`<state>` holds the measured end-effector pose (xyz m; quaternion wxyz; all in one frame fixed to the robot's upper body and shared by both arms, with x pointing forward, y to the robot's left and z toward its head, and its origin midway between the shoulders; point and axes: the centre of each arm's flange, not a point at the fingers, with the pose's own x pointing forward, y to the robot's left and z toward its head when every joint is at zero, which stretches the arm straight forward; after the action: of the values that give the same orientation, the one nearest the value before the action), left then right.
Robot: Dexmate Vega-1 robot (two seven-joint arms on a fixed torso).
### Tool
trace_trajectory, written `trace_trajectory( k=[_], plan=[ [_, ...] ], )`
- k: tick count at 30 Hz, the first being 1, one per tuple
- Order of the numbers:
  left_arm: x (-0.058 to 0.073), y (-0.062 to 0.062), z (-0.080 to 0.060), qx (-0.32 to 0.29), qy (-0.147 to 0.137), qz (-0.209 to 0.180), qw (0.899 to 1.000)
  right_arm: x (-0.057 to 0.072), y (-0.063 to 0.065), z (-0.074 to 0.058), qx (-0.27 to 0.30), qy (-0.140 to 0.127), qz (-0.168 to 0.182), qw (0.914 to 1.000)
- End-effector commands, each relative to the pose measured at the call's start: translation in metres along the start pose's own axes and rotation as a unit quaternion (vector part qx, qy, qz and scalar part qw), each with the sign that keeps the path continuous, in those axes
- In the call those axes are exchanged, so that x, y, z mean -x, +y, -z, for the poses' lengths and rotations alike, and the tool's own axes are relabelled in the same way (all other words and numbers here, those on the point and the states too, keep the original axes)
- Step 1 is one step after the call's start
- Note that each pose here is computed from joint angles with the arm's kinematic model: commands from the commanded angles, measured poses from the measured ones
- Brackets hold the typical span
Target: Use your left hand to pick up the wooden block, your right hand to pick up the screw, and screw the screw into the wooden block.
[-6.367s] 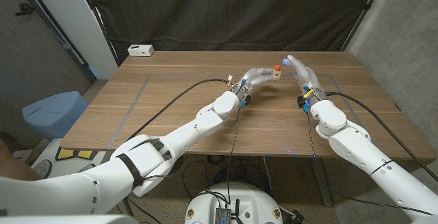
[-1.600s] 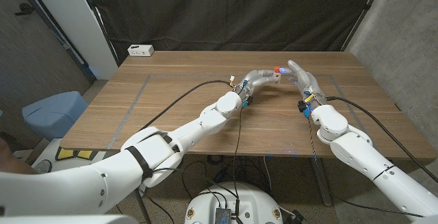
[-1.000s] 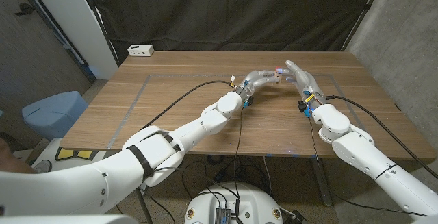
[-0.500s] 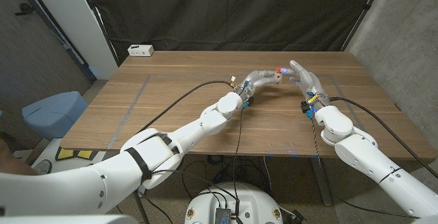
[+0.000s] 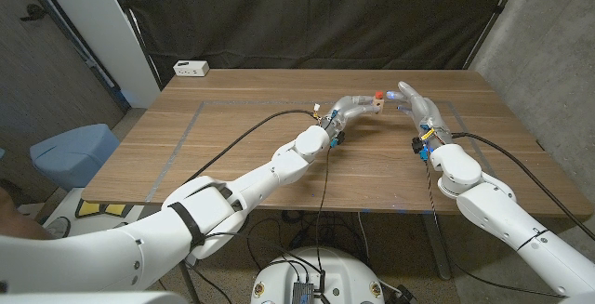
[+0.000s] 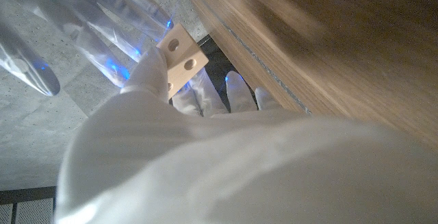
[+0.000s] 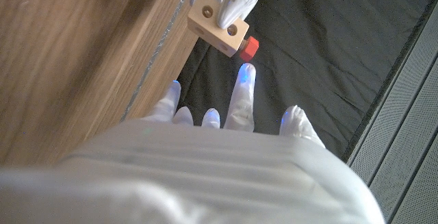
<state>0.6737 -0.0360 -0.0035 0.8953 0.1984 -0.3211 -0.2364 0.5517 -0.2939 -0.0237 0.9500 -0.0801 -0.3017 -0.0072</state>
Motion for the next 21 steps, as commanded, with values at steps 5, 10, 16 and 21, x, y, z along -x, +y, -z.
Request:
trace_trajectory(
  k=[5, 10, 16, 21],
  plan=[
    [-0.0008, -0.0002, -0.0014, -0.001, -0.002, 0.001, 1.0, -0.0066, -0.0019, 0.0007, 0.003, 0.005, -0.004, 1.0],
    [-0.0011, -0.0005, -0.0015, -0.001, -0.003, 0.002, 1.0, -0.009, -0.0018, 0.0002, 0.004, 0.006, -0.01, 0.9999],
    [-0.002, -0.0002, -0.0021, -0.003, -0.004, 0.002, 1.0, -0.0125, -0.0018, -0.0005, 0.006, 0.008, -0.016, 0.9998],
    [-0.0025, 0.0001, -0.0029, -0.004, -0.005, 0.003, 1.0, -0.0148, -0.0017, -0.0002, 0.005, 0.008, -0.023, 0.9997]
  ],
)
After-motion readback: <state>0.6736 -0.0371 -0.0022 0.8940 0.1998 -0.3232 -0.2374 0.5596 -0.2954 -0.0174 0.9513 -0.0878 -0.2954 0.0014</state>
